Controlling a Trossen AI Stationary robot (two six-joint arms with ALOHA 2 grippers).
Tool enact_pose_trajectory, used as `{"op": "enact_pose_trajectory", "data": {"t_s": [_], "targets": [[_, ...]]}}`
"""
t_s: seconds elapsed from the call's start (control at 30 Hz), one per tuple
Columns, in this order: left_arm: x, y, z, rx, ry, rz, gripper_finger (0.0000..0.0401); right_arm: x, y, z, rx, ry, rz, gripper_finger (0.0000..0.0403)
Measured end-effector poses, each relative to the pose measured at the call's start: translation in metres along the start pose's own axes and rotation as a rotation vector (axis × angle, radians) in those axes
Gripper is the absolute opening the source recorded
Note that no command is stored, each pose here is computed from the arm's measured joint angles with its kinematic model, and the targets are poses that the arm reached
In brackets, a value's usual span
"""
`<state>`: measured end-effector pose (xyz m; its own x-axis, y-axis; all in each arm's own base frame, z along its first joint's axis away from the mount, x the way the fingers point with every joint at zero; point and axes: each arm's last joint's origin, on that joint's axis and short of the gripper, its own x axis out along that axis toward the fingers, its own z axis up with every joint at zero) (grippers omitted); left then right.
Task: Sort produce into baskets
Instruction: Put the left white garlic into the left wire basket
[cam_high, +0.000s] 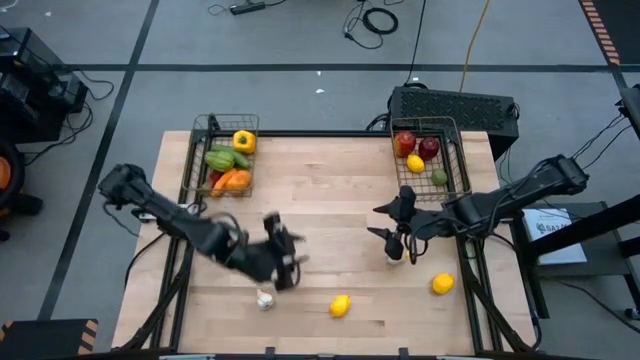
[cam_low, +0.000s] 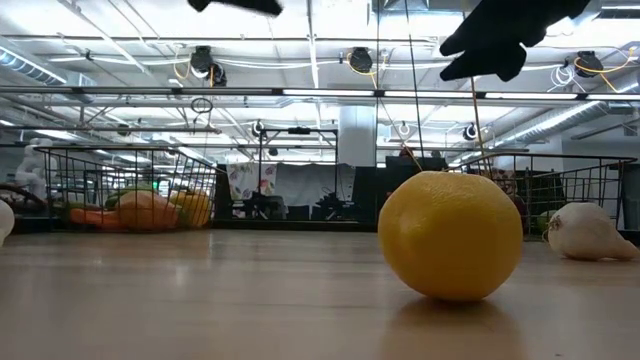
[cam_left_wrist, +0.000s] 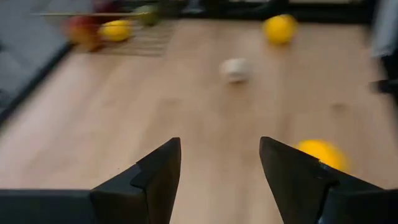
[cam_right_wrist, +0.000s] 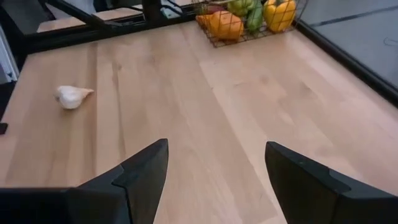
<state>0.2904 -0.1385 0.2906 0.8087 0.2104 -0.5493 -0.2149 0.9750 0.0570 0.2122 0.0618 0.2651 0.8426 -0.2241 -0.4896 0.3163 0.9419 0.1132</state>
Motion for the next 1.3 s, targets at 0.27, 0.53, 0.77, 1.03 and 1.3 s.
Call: {"op": "enact_pose_trajectory", "data": {"t_s": [0.27, 0.53, 0.77, 1.03, 1.3], "targets": [[0.031, -0.063, -0.034, -0.012, -0.001, -0.206, 0.0226, 0.004, 0.004, 0.003, 0.021, -0.035, 0.022, 0.0258], [-0.012, -0.082, -0.08, 0.215, 0.31, -0.3, 0.0225, 0.002, 0.01, 0.004, 0.028, -0.051, 0.054, 0.0258], [-0.034, -0.085, -0.103, 0.169, 0.461, -0.236, 0.0248, 0.002, 0.011, 0.003, 0.027, -0.056, 0.056, 0.0258], [-0.041, -0.082, -0.138, 0.266, 0.539, -0.208, 0.0318, 0.002, 0.01, 0.003, 0.023, -0.051, 0.051, 0.0258], [-0.031, -0.078, -0.157, 0.323, 0.48, -0.23, 0.0322, 0.002, 0.01, 0.003, 0.004, -0.05, 0.053, 0.0258]]}}
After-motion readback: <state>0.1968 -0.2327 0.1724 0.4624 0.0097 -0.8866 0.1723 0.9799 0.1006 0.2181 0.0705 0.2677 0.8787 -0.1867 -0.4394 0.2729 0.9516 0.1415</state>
